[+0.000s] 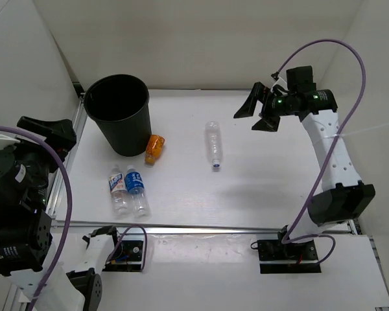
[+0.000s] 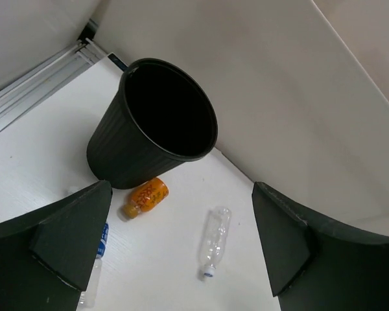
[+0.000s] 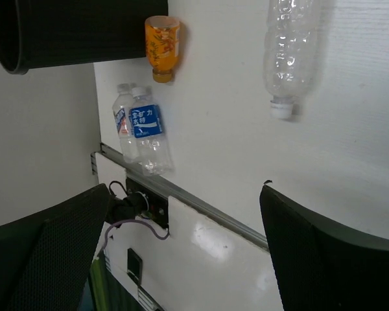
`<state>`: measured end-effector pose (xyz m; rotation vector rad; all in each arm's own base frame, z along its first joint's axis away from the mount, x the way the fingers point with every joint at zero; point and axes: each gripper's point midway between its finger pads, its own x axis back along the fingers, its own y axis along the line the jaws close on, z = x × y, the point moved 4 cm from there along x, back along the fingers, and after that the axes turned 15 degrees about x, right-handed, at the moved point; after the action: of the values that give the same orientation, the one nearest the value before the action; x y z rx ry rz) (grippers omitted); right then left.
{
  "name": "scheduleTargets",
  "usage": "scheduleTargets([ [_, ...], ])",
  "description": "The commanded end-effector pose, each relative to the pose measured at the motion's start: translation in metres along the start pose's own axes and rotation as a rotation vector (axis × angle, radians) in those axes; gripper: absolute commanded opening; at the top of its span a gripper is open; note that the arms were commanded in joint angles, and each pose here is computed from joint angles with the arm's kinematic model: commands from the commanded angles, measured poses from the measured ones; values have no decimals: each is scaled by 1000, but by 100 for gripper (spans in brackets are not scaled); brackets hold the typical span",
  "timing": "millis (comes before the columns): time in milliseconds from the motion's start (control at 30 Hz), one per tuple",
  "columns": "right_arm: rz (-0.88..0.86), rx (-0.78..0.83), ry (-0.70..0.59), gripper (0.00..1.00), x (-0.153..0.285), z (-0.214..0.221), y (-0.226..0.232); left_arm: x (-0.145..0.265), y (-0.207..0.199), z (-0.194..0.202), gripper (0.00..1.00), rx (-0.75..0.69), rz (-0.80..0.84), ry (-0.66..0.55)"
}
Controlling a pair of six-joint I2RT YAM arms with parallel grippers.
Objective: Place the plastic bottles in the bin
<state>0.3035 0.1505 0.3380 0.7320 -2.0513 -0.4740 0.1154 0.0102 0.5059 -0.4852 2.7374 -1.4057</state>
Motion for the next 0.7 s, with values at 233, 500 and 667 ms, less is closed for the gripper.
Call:
scheduleTargets([
  [233, 47, 168, 55, 100, -96, -37, -34, -15, 15, 3, 100, -170, -62, 27],
  [500, 213, 187, 140, 100, -191, -57, -74, -48, 40, 2, 100, -255, -214, -27],
  [667, 228, 149, 201, 100, -227, -38, -102, -65, 50, 6, 100, -275, -284, -16],
])
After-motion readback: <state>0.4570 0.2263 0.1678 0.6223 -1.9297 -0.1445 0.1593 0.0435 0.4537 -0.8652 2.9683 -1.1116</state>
